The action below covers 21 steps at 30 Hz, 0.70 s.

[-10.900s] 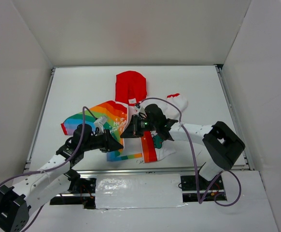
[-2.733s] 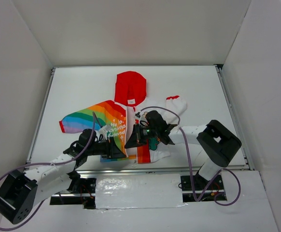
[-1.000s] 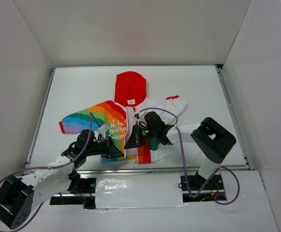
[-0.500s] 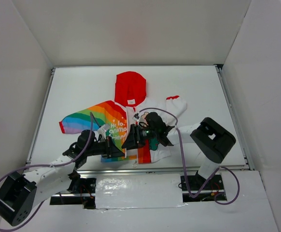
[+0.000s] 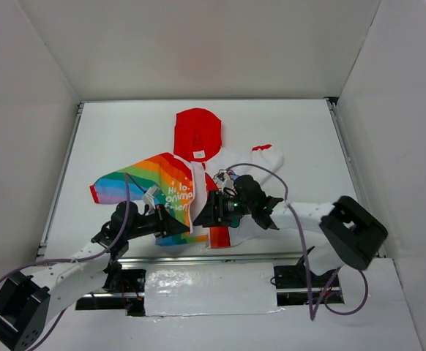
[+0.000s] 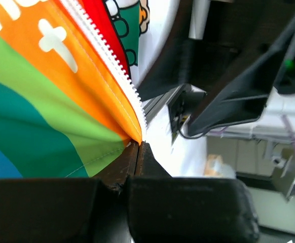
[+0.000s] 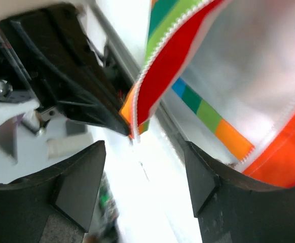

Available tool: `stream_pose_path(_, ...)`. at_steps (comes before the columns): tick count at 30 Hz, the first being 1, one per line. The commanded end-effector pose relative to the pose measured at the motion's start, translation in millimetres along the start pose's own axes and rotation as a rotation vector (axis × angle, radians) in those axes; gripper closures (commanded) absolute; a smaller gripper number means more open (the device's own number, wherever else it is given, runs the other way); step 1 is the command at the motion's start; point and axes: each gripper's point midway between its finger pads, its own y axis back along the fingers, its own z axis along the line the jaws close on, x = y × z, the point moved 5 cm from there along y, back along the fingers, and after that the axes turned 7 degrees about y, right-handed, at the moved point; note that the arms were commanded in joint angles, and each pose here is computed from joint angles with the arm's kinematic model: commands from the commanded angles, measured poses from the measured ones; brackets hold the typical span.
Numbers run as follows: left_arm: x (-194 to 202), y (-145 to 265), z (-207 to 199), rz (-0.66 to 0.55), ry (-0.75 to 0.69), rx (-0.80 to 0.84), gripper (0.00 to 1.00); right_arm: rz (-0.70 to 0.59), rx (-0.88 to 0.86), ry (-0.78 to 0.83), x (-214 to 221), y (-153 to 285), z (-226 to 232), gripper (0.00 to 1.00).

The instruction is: Zip up the jacket

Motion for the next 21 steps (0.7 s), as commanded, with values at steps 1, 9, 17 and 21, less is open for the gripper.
stream_pose_path(1,-6,0,-9,-0.061,0.047,0.049,1.00,-0.080,0.240,0.056,-3,24,-12,0.31)
stream_pose_path(9,-12,3,-9,-0.141,0.090,0.036,1.00,-0.135,0.736,0.126,-2,57,-16,0.41)
stream_pose_path(17,-20,11,1,-0.223,0.070,-0.094,1.00,-0.069,0.938,0.209,18,39,4,0.47)
stream_pose_path(21,-19,13,-1,-0.212,0.045,-0.102,1.00,-0.025,0.958,0.236,21,21,6,0.49)
